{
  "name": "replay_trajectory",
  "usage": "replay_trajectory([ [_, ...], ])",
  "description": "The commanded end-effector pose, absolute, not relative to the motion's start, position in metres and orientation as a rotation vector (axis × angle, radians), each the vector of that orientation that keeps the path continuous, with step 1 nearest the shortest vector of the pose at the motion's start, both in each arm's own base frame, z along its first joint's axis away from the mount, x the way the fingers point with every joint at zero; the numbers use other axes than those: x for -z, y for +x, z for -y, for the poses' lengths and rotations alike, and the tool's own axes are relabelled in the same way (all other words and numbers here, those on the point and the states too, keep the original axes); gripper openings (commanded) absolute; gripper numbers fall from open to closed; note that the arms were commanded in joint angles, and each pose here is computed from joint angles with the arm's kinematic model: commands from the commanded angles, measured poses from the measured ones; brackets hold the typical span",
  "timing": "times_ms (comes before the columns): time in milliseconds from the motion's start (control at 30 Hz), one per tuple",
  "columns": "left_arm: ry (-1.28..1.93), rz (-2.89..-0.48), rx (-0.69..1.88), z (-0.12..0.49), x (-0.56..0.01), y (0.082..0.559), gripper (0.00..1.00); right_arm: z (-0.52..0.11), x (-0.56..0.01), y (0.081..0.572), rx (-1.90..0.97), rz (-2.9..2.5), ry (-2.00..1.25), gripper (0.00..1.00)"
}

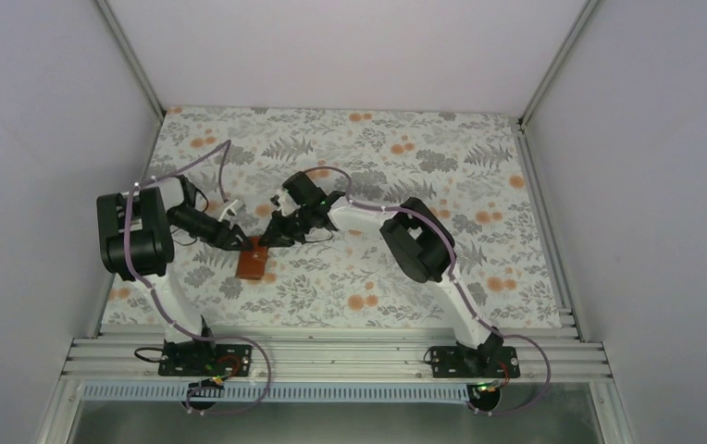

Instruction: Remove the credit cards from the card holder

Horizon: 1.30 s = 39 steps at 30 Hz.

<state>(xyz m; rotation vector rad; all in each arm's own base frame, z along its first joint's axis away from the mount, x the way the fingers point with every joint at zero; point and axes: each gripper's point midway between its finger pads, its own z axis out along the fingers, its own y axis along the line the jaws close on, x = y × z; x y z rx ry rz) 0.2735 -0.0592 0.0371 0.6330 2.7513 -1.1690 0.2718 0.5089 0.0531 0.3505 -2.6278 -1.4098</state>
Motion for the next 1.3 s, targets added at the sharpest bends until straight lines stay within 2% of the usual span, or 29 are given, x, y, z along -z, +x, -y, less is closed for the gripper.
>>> replay_trajectory([
  [0, 0.66, -2.561, 1.283, 0.067, -0.078, 0.289, 0.62, -0.51, -0.102, 0.284, 1.587, 2.62, 0.491, 0.04],
  [167, 0.764, -2.439, 1.154, 0.059, -0.124, 0.301, 0.78, -0.486, -0.147, 0.303, 1.69, 2.693, 0.68, 0.04],
  [467, 0.888, -2.091, 1.04, 0.079, -0.244, 0.317, 0.91, -0.41, -0.267, 0.328, 1.884, 2.89, 1.092, 0.04],
  [667, 1.103, -1.887, 1.093, 0.143, -0.298, 0.298, 0.94, -0.385, -0.337, 0.317, 1.961, 2.939, 1.478, 0.04],
  [933, 1.157, -1.733, 1.128, 0.167, -0.334, 0.283, 0.94, -0.373, -0.392, 0.283, 2.074, 2.774, 1.815, 0.04],
  [1033, 1.178, -1.719, 1.121, 0.177, -0.333, 0.278, 0.84, -0.375, -0.396, 0.278, 2.103, 2.721, 1.855, 0.04],
  [1100, 1.199, -1.703, 1.117, 0.182, -0.337, 0.274, 0.73, -0.376, -0.394, 0.277, 2.094, 2.709, 1.87, 0.04],
  [1267, 1.183, -1.67, 1.132, 0.187, -0.347, 0.271, 0.26, -0.377, -0.392, 0.272, 2.099, 2.665, 1.896, 0.04],
])
